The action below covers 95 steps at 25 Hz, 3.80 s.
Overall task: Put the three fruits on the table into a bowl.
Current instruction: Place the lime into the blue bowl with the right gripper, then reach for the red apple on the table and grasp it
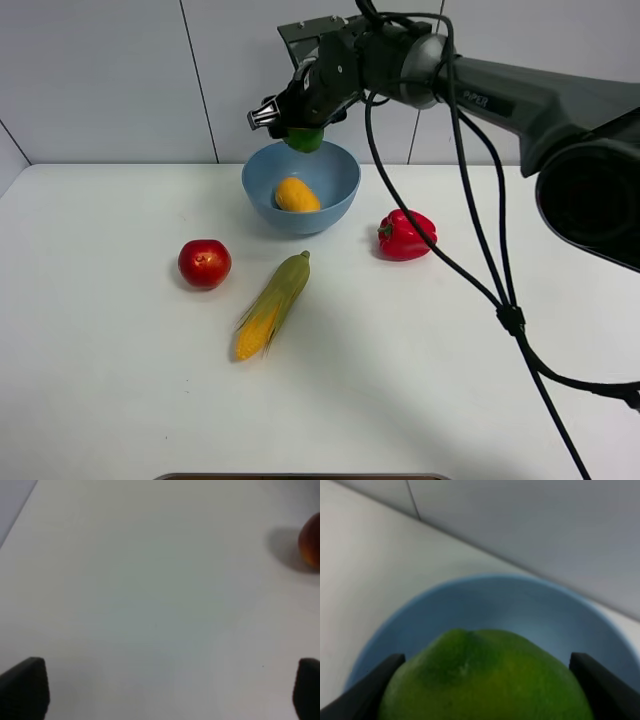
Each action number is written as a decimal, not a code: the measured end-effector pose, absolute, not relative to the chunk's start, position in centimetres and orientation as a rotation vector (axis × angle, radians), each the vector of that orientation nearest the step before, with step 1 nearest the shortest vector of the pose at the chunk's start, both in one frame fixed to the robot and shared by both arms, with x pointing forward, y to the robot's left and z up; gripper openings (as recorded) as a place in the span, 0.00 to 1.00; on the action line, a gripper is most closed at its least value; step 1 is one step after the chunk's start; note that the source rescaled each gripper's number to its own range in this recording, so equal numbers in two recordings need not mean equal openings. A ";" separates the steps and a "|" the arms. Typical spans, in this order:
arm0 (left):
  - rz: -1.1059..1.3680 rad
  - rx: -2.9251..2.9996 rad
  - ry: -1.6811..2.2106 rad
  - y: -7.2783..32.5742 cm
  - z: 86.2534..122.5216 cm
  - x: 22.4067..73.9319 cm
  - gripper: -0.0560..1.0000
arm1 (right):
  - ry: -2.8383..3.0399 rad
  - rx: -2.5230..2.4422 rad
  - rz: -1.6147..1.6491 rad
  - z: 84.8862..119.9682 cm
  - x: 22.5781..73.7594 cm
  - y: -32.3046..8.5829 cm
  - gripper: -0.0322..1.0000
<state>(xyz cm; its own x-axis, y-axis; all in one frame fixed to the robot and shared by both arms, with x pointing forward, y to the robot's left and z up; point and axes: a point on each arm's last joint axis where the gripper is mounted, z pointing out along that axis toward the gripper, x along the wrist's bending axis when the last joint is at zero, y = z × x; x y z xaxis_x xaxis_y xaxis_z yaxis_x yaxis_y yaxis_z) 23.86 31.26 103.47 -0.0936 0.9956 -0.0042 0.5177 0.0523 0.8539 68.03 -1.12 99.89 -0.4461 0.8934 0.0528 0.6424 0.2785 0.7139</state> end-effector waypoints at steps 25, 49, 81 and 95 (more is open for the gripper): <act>0.943 1.532 1.687 31.3 103.5 23.9 1.00 | 2.306 1.434 0.814 92.4 69.3 -1.5 0.22; 0.943 1.532 1.687 31.3 103.5 23.9 1.00 | 2.280 1.416 0.864 92.6 69.6 -1.3 0.97; 0.943 1.532 1.687 31.3 103.5 23.9 1.00 | 2.098 1.286 1.047 114.3 63.2 -5.8 1.00; 0.943 1.532 1.687 31.3 103.5 23.9 1.00 | 1.975 1.192 1.035 126.9 53.0 -13.3 1.00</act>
<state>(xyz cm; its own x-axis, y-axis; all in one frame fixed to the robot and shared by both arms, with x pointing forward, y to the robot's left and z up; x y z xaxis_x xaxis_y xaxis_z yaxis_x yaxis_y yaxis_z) 23.86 31.26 103.47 -0.0936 0.9956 -0.0042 0.5177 0.0523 0.8539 52.98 -13.28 126.88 -0.4135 0.9051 -0.0994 0.4334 0.2917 0.8527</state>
